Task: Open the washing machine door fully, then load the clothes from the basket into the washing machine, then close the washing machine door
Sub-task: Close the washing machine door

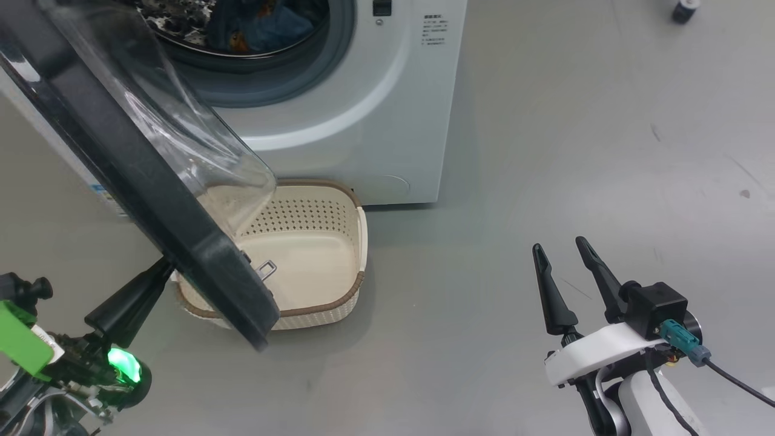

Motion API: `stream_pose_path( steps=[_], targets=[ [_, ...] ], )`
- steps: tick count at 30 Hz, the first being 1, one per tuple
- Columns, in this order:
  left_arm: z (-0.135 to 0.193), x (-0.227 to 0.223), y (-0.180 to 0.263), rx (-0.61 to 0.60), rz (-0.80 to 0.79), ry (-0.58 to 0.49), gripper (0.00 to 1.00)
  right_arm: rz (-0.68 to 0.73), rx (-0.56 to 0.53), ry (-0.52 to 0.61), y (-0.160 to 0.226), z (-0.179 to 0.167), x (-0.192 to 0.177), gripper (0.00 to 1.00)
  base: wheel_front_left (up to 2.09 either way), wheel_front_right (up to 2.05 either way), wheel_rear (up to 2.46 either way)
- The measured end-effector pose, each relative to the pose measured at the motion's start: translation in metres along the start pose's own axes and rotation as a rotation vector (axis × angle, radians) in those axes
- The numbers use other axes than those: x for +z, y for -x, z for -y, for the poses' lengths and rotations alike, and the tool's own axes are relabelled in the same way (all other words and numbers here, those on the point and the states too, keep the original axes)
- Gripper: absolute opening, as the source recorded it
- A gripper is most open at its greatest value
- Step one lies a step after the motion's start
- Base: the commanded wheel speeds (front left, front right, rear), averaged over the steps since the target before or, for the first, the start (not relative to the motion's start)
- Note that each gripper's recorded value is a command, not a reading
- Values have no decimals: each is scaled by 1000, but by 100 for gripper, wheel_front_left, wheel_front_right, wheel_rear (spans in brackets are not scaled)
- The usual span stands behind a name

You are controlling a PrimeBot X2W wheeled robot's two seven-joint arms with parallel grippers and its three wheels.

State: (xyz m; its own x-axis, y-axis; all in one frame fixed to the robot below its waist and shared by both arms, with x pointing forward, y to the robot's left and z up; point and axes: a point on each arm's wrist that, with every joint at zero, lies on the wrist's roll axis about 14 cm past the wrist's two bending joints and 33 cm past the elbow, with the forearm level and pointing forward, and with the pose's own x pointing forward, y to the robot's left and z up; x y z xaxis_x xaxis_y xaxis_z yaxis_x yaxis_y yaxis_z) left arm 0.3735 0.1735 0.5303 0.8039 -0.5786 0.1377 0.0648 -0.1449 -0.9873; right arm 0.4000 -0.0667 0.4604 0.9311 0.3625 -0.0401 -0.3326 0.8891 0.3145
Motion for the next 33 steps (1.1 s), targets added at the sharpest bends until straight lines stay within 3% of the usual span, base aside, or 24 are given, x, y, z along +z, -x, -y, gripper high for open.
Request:
stream_pose_path(
  steps=[15, 33],
  targets=[
    [-5, -15, -86, -44, -96, 6, 0, 24, -160, -26, 20, 48, 6, 100, 0, 0, 0],
    [-23, -5, -178, -72, -16, 62, 0, 19, -306, -63, 36, 92, 1, 100, 0, 0, 0]
  ],
)
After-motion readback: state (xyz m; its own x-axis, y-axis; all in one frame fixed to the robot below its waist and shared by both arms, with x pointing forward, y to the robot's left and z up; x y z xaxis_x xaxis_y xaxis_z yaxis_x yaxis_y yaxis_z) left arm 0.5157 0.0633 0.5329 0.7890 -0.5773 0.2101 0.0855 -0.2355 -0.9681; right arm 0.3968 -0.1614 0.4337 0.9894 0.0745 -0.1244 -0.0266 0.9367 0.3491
